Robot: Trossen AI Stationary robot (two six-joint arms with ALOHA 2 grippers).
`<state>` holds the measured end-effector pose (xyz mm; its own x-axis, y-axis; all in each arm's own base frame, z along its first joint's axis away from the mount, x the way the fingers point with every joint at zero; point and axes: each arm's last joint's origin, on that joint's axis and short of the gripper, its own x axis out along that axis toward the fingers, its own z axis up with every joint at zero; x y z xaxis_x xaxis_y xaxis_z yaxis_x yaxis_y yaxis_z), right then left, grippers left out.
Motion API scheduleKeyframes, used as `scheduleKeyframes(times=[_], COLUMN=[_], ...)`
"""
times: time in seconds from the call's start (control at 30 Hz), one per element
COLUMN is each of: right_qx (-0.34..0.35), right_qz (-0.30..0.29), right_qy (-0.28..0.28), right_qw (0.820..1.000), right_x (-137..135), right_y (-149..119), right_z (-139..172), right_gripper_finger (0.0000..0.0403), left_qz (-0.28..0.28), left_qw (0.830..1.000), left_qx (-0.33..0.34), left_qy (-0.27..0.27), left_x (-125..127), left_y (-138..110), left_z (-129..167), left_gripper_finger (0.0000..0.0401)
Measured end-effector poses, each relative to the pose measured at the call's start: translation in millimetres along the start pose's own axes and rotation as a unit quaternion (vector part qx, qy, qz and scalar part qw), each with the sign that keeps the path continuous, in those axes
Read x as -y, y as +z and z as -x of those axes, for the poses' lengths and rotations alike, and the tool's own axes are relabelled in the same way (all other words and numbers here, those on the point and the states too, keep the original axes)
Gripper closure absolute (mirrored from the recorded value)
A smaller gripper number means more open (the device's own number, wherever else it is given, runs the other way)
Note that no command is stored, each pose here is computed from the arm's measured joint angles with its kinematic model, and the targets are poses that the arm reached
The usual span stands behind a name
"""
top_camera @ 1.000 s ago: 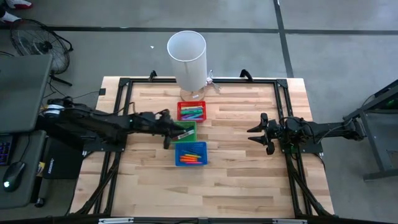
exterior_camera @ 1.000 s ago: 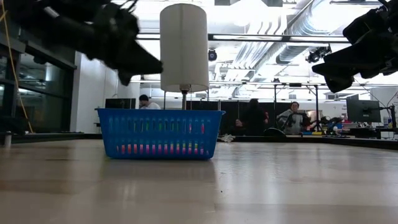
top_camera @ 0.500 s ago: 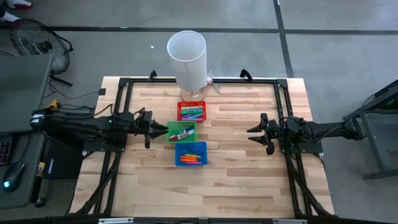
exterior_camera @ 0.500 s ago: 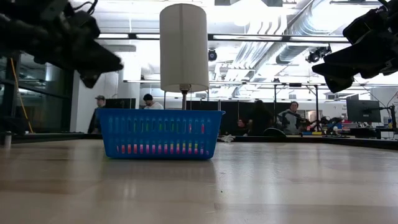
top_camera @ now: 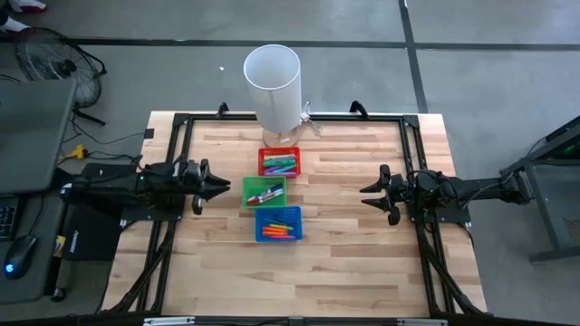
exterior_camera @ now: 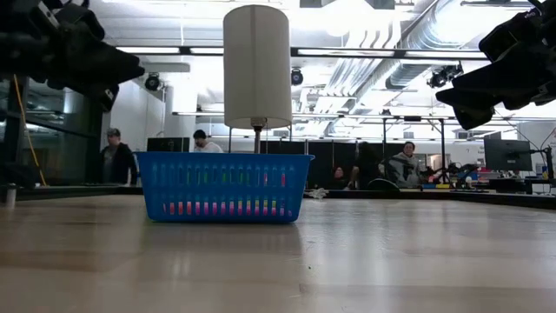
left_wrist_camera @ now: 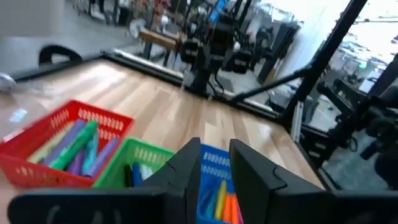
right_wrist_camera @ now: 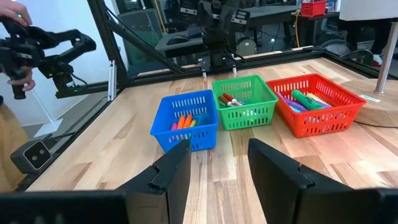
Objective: Pick & Place Markers
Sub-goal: Return to Home Position
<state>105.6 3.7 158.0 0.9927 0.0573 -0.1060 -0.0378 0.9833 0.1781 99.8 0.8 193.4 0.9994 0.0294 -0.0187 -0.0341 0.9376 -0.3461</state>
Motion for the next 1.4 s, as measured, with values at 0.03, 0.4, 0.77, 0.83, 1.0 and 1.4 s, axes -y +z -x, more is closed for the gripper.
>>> scheduleKeyframes(times=[0.03, 0.4, 0.77, 0.83, 1.0, 1.4], right_qx=[0.000, 0.000, 0.000, 0.001, 0.002, 0.002], right_qz=[0.000, 0.000, 0.001, 0.000, 0.000, 0.000], right_qy=[0.000, -0.001, 0.000, 0.000, 0.000, 0.000], right_qw=[1.000, 1.000, 1.000, 1.000, 1.000, 1.000], right_x=[0, 0, 0, 0, 0, 0], right_y=[0, 0, 0, 0, 0, 0], right_z=[0, 0, 0, 0, 0, 0], right_gripper_finger=[0.0253, 0.0253, 0.0253, 0.0253, 0.0253, 0.0253], left_qz=[-0.005, -0.017, -0.017, -0.017, -0.017, -0.018], left_qw=[1.000, 0.997, 0.999, 0.999, 0.998, 0.999], left_qx=[0.009, 0.071, 0.011, 0.001, -0.002, -0.012], left_qy=[0.001, 0.018, -0.025, -0.052, -0.052, -0.050], left_x=[-1, -8, -4, -2, -2, -2], left_y=[-3, -14, -25, -26, -26, -27], left_z=[1, 3, 2, 2, 2, 2], left_gripper_finger=[0.0318, 0.0318, 0.0318, 0.0318, 0.0318, 0.0318])
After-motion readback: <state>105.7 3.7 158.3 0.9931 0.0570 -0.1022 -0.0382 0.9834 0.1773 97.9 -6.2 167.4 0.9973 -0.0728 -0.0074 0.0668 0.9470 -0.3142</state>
